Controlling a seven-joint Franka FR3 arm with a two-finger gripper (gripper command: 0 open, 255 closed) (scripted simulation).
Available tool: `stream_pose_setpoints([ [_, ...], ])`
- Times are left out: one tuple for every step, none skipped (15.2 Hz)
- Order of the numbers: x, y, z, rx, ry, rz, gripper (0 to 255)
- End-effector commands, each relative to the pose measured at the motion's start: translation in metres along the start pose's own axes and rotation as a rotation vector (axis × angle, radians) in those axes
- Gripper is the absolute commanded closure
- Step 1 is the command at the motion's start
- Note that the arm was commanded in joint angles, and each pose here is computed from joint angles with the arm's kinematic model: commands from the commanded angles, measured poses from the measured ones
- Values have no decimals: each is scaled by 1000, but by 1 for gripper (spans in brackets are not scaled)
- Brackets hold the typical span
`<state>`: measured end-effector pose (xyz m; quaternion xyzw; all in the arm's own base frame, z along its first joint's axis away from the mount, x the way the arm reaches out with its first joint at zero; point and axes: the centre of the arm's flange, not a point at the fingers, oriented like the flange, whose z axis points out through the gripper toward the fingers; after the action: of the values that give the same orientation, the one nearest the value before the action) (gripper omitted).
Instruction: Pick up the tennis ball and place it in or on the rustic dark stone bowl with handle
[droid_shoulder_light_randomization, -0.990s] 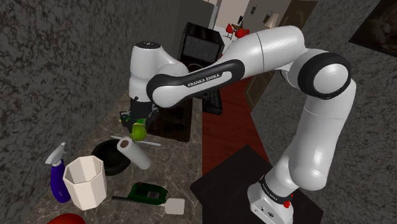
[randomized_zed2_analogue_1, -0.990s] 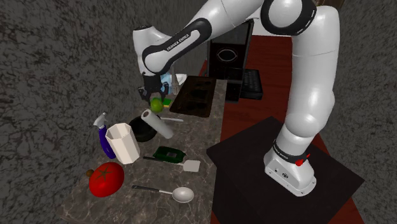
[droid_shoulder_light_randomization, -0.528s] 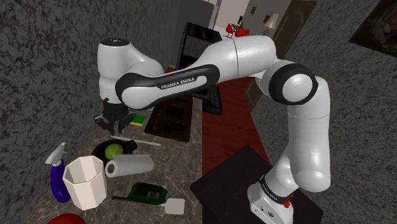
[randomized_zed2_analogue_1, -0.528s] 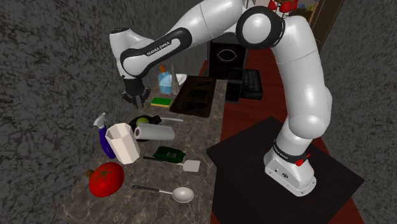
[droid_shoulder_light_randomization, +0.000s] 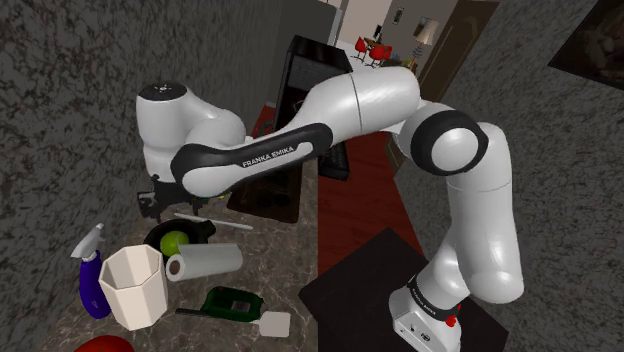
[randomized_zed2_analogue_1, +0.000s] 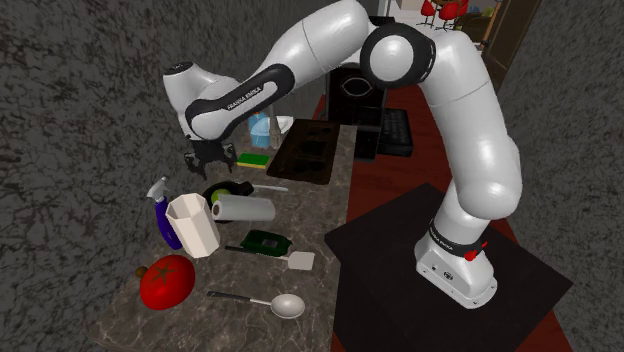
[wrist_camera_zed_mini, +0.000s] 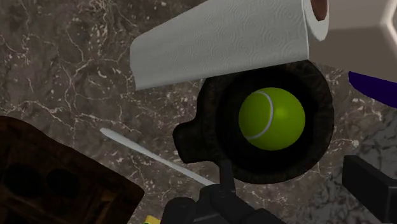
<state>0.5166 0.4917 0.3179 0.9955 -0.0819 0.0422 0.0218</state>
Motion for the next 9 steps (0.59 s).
stream_pose_setpoints([
  [-18,-26,21,-87,102,102,0],
  [-25,-40,35,-135,155,153,0],
  [-31,-54,49,-184,209,204,0],
  [-35,-65,61,-221,250,244,0],
  [-34,-64,66,-221,250,244,0],
  [-33,-62,71,-221,250,244,0],
  [-31,-61,76,-221,250,244,0],
  [-30,-60,81,-221,250,244,0],
  [-29,-58,86,-221,250,244,0],
])
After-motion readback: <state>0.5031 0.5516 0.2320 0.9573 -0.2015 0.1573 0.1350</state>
